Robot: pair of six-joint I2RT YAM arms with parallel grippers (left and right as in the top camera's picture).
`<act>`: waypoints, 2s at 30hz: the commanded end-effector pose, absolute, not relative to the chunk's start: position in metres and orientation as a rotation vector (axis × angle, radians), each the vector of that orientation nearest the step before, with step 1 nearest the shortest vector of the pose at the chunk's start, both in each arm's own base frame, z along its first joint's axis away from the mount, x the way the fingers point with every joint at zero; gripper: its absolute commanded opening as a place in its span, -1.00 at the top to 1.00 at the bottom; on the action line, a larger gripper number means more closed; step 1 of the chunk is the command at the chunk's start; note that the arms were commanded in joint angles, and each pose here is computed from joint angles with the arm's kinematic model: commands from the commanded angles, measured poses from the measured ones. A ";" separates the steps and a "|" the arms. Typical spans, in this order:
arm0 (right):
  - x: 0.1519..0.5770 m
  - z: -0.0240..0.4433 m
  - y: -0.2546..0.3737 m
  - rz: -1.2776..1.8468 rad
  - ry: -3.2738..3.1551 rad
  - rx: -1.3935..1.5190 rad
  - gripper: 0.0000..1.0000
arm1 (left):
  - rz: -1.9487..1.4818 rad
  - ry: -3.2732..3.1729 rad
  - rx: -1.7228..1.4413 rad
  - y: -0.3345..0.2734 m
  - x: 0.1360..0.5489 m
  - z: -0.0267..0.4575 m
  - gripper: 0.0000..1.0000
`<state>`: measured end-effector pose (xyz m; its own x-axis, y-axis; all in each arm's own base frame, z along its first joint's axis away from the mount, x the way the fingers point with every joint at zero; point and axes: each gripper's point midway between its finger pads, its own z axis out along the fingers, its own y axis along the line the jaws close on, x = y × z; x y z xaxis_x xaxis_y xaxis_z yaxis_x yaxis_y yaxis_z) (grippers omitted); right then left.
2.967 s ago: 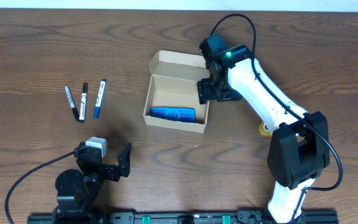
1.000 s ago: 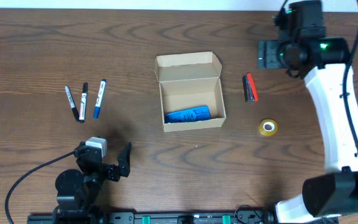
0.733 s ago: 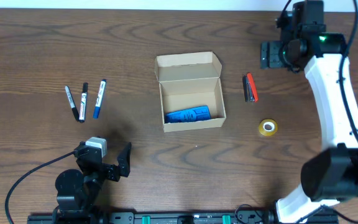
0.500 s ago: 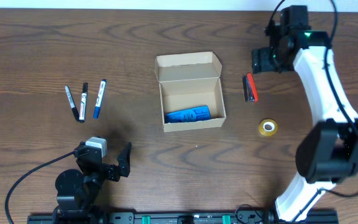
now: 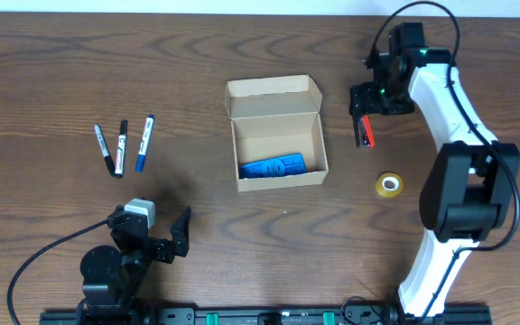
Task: Pack container
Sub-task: 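Move the right gripper over the red stapler and grasp it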
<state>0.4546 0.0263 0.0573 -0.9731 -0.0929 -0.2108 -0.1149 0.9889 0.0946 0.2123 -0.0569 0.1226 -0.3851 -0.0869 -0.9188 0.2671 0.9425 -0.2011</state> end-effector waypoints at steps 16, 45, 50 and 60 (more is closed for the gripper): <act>0.445 0.008 0.037 0.093 3.027 -0.289 -0.59 | -0.387 1.947 0.118 -0.057 0.212 0.115 -0.91; 0.437 -0.021 0.032 0.081 3.099 -0.283 0.26 | -0.387 1.947 0.118 -0.057 0.212 0.115 -0.91; 0.437 -0.021 0.032 0.081 3.100 -0.274 0.43 | -0.387 1.947 0.118 -0.057 0.212 0.115 -0.91; 0.442 -0.007 0.033 0.086 3.090 -0.240 0.70 | -0.387 1.947 0.118 -0.057 0.212 0.114 -0.91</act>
